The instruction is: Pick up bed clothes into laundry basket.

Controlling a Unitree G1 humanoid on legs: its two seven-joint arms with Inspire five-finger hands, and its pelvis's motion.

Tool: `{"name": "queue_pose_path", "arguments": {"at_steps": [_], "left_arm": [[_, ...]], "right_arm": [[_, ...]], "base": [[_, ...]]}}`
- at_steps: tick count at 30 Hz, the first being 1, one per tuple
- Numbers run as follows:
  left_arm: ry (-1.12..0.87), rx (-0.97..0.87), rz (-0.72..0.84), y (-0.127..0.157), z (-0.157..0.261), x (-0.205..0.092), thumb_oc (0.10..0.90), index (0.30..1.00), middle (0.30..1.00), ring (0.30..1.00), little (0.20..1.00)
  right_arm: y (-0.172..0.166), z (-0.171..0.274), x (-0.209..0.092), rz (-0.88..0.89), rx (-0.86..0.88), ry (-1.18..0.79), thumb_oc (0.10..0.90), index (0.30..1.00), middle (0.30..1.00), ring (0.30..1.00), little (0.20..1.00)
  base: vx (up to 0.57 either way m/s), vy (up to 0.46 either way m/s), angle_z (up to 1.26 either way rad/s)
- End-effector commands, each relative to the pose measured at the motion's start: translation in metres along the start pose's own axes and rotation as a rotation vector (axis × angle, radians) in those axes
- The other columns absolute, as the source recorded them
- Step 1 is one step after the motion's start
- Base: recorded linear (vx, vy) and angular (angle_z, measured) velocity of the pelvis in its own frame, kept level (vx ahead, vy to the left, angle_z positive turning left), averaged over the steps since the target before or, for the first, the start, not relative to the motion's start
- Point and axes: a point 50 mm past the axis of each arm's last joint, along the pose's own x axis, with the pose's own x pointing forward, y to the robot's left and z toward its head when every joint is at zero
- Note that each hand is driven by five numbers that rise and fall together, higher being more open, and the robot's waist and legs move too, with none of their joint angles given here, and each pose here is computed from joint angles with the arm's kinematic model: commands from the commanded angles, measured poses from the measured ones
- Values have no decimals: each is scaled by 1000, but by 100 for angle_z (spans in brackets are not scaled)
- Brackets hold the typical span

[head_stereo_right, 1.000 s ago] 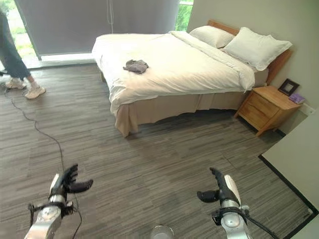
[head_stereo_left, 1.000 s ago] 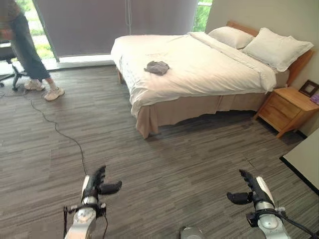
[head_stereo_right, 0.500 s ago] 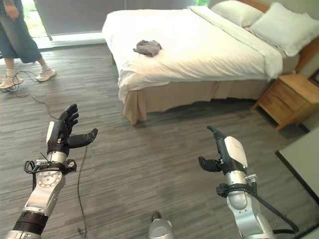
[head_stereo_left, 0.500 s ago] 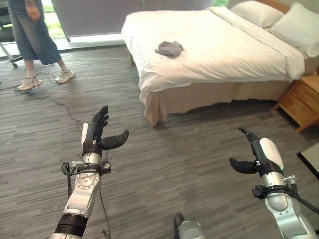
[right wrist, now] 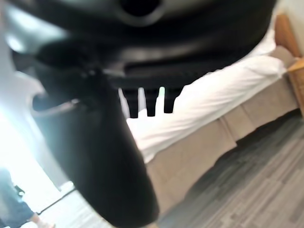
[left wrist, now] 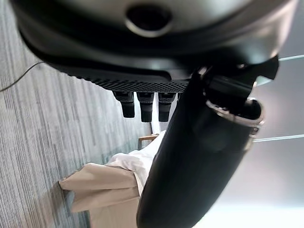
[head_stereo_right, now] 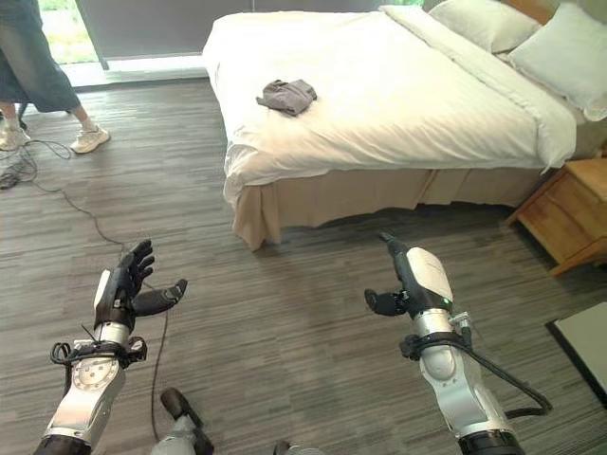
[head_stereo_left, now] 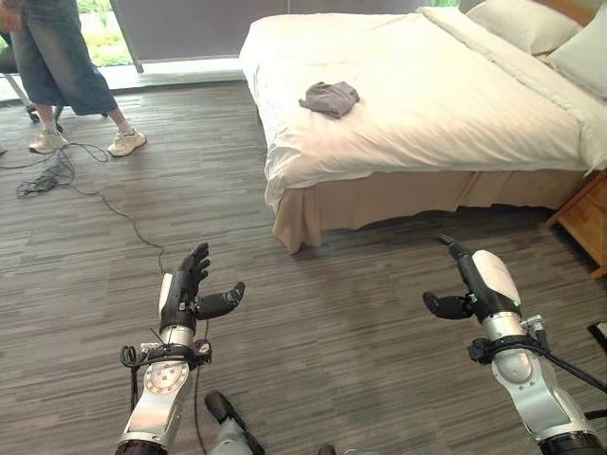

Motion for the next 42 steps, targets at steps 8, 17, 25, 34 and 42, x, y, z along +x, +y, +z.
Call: {"name": "queue_pose_path", "arguments": {"at_steps": [8,17,25,34,42], "left_arm": [[-187,99,64,36,43,11,800,900,900,900,900],[-247,60,-14,23,60,24,800,900,900,900,900],[-247,88,0,27,60,29,800,900,900,900,900],[-213,2,27,29,50,25,800,900,900,900,900],[-303,-63,-3,18,70,25,800,900,900,900,900]], "right_arm": [[-13,57,28,-116,67,-234,800,900,900,900,900],[-34,61,36,-161,32,-260,800,900,900,900,900],[-38,38,27,-160,-33,-178,800,900,900,900,900],[-77,22,23,-251,-114,-130,800,900,900,900,900],[-108,66,46,-316,-247,-297,800,900,900,900,900]], "base": [[651,160,-72],[468,-44,49],[440,-188,40],[548,-409,-11],[405,108,-83]]}}
